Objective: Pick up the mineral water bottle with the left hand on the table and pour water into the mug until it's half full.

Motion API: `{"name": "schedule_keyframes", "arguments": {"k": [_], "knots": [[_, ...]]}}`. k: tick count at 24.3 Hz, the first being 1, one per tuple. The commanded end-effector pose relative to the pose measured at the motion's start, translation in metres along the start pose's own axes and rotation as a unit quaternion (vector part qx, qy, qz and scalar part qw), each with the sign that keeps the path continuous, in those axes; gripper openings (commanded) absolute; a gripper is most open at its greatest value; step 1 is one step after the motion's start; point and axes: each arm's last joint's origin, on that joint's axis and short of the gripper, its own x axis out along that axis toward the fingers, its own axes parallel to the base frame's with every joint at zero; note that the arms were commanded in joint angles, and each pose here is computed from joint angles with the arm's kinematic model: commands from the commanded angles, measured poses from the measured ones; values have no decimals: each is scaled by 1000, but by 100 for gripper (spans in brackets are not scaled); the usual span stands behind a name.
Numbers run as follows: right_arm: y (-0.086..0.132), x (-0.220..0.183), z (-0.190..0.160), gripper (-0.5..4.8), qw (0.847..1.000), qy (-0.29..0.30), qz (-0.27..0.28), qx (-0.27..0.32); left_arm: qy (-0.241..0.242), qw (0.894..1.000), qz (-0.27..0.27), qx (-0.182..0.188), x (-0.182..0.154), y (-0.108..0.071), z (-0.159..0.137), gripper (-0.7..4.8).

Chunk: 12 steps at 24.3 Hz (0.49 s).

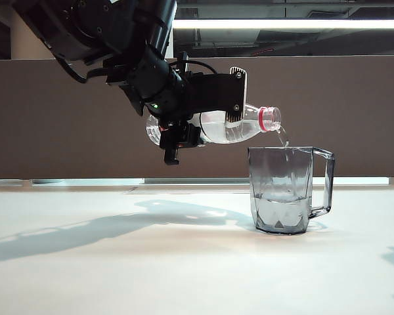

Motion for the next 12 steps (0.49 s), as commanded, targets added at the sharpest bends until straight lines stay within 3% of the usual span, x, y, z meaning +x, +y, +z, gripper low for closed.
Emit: {"name": "schedule_keyframes", "arguments": {"k": [1, 12], "knots": [[0, -1, 4, -5, 1000, -13, 2, 1, -2, 999, 33, -7, -2, 11, 1, 232], [0, -1, 4, -5, 1000, -13, 2, 1, -2, 999, 31, -11, -2, 11, 1, 232]]}}
